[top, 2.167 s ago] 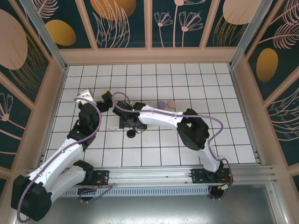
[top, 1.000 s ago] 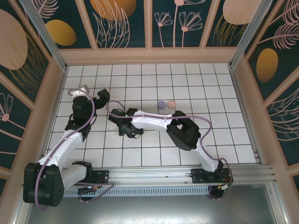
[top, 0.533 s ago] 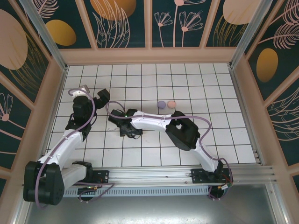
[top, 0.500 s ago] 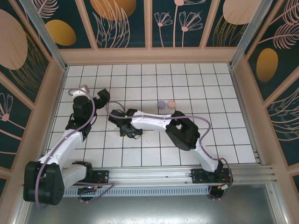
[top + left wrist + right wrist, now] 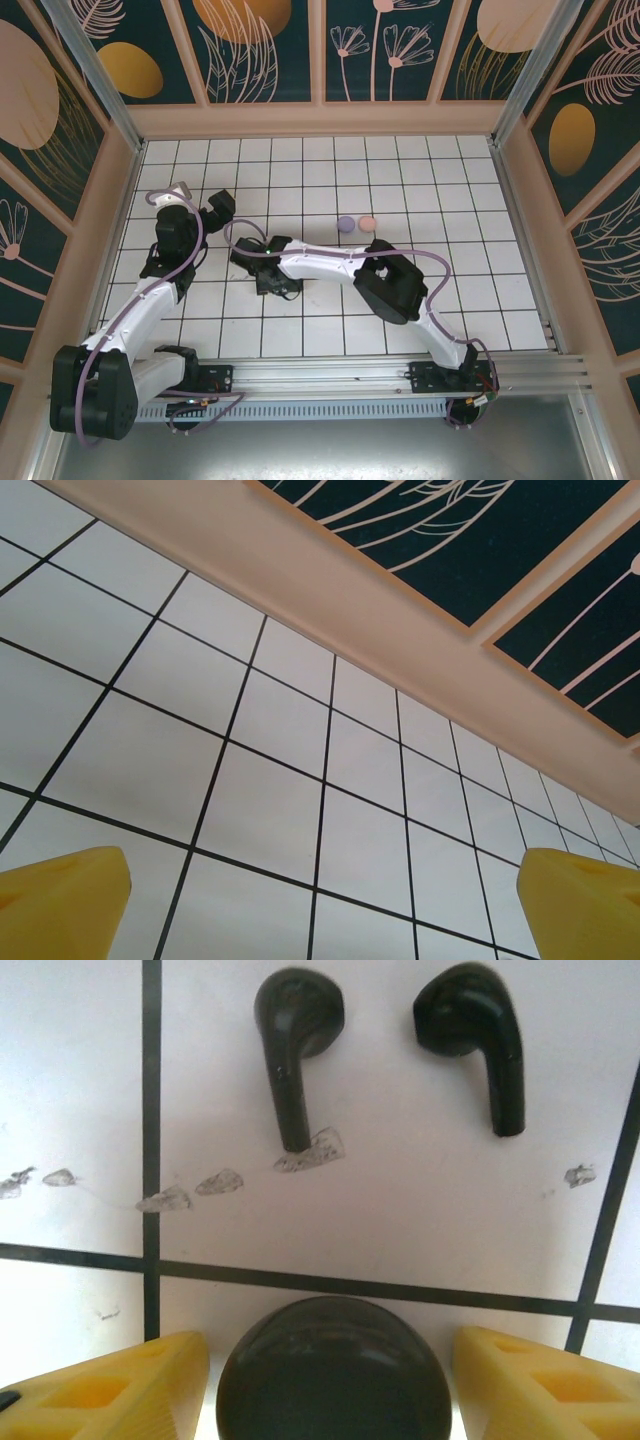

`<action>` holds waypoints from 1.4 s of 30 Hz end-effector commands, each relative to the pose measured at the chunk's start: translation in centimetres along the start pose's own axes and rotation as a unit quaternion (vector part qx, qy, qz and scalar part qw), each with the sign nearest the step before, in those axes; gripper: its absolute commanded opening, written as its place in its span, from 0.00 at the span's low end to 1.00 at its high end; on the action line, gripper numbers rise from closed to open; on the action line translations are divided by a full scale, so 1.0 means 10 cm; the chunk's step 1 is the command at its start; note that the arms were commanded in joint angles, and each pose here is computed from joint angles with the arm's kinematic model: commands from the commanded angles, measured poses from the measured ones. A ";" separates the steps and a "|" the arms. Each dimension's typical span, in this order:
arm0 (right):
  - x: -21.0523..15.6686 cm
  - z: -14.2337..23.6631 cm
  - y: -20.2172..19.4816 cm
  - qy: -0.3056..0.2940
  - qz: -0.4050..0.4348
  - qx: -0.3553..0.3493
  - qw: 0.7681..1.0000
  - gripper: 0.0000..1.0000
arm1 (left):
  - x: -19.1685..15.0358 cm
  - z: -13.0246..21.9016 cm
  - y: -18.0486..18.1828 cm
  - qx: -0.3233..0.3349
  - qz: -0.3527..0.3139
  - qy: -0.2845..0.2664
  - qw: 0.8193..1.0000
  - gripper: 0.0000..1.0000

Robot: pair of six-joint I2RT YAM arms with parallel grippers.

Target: Insert wireless bluetooth earbuds into charging case

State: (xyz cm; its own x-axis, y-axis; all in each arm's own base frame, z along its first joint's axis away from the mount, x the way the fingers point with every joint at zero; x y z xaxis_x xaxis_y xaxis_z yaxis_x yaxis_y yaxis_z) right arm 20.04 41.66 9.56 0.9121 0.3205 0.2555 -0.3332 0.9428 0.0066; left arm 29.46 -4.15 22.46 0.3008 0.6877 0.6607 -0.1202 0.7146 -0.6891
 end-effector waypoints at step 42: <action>0.81 1.32 -1.66 -0.213 -0.183 0.100 0.954 0.46 | -0.33 0.21 -0.23 -0.251 -0.013 0.039 0.967 0.99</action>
State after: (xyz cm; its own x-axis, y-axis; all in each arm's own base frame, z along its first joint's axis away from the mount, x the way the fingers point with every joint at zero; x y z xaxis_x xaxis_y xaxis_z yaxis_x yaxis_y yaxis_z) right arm 29.25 27.74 22.13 0.8405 -0.1051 0.5315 -0.0631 0.9554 0.2886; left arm 27.30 -6.56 20.79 0.3897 0.6613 0.6410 0.1774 0.6291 -0.7568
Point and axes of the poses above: each hand's point on the last joint's axis, 136 mm out from that joint toward the fingers, its own z axis back along the fingers, its own y axis along the line the jaws close on, x = y × z, the point moved 8 cm from there along z, back along the fingers, and after that the axes turned 10 degrees about z, right-handed, at the moved point
